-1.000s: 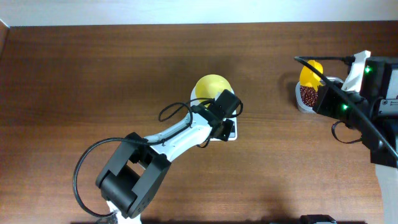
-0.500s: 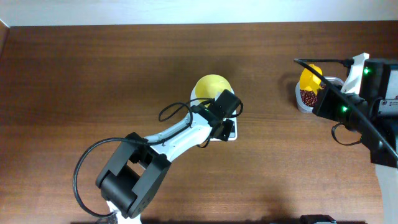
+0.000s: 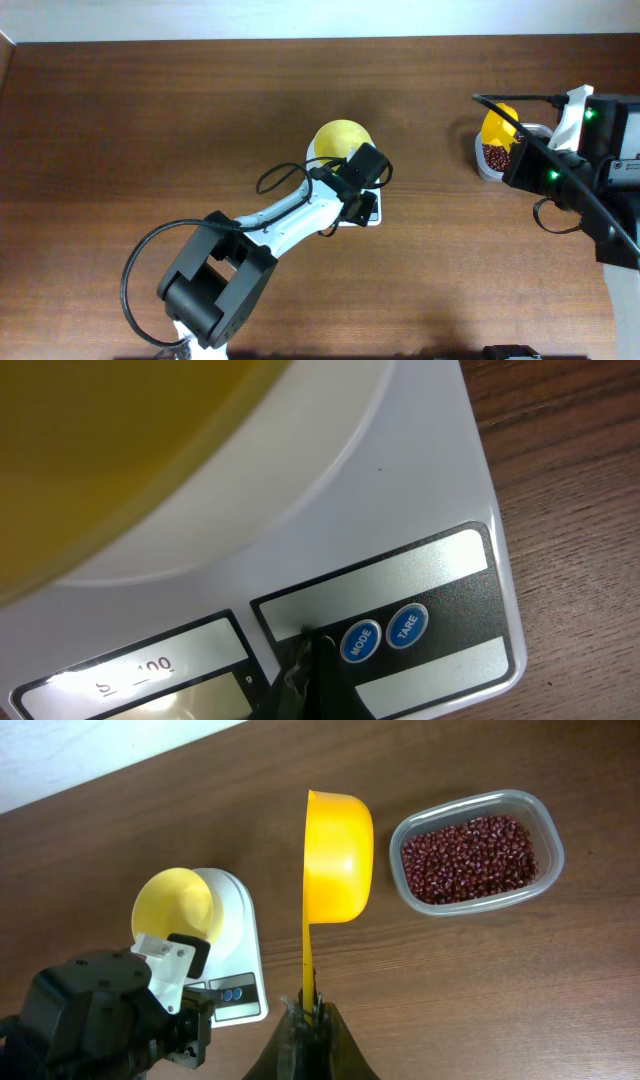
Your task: Scoop item into bowl and weigh 50g on scale
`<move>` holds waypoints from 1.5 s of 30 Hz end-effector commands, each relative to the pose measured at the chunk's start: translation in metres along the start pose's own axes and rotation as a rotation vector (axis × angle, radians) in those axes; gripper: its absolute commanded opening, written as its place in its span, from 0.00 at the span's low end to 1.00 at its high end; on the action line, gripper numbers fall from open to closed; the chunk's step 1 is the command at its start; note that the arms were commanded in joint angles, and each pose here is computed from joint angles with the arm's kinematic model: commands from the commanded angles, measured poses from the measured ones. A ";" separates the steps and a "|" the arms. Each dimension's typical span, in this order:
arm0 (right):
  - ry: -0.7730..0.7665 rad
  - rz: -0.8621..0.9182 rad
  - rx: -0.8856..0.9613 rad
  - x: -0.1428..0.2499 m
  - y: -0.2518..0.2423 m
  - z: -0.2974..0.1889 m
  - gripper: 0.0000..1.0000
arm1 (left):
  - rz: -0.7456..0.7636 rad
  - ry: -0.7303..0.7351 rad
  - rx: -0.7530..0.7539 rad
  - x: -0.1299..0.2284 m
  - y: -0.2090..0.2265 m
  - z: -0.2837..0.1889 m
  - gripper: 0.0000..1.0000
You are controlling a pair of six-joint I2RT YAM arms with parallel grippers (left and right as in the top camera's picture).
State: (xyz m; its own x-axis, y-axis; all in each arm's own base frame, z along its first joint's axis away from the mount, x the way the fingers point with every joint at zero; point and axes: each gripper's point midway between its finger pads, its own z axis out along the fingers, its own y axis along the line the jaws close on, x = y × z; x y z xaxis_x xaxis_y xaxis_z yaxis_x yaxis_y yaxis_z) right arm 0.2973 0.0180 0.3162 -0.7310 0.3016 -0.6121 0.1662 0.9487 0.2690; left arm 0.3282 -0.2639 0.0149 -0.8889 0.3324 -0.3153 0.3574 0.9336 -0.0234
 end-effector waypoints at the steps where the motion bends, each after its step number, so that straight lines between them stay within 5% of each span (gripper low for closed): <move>1: -0.020 -0.001 -0.013 -0.005 0.003 -0.006 0.04 | 0.001 0.128 -0.067 0.038 0.015 0.037 0.00; 15: -0.018 0.000 -0.013 -0.005 0.003 -0.006 0.04 | -0.005 0.166 -0.082 0.046 0.022 0.034 0.00; 19: -0.010 0.000 -0.014 -0.003 0.003 -0.006 0.04 | -0.030 0.061 -0.038 -0.001 0.016 -0.037 0.00; 22: 0.000 -0.003 -0.010 0.000 0.002 -0.006 0.04 | -0.048 -0.130 0.039 -0.024 0.015 -0.137 0.00; 26: 0.054 0.003 -0.023 0.012 0.003 -0.006 0.04 | -0.068 -0.324 0.069 -0.004 0.037 -0.247 0.00; 28: 0.104 0.009 -0.066 0.023 0.010 -0.008 0.04 | -0.086 -0.423 0.059 0.009 0.052 -0.289 0.09; 34: 0.185 0.003 -0.066 0.043 0.008 -0.010 0.04 | -0.225 -0.482 -0.075 0.029 0.102 -0.316 0.08; 38: 0.202 -0.020 -0.059 0.047 0.006 -0.011 0.04 | -0.540 -0.433 -0.239 0.048 0.185 -0.314 0.06; 40: 0.188 -0.022 -0.048 0.044 0.004 -0.010 0.04 | -0.604 -0.429 -0.275 0.054 0.204 -0.315 0.40; 41: 0.167 -0.026 -0.046 0.039 0.004 -0.009 0.04 | -0.614 -0.428 -0.282 0.056 0.207 -0.315 0.41; 42: 0.131 -0.031 -0.057 0.030 0.007 -0.008 0.04 | -0.614 -0.428 -0.282 0.056 0.207 -0.315 0.63; 43: 0.092 -0.037 -0.069 0.021 0.010 -0.007 0.04 | -0.614 -0.428 -0.282 0.056 0.207 -0.315 0.99; 45: 0.013 -0.048 -0.071 0.000 0.012 -0.004 0.04 | -0.613 -0.432 -0.273 0.054 0.206 -0.315 0.99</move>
State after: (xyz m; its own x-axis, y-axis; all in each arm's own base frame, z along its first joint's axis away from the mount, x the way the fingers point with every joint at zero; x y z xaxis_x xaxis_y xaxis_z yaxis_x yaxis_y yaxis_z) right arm 0.2856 0.0356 0.3100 -0.7864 0.2611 -0.5598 0.0896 0.9449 0.3149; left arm 0.2624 -0.0134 0.2885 -0.7063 -0.2682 -0.6551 -0.2827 0.9553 -0.0863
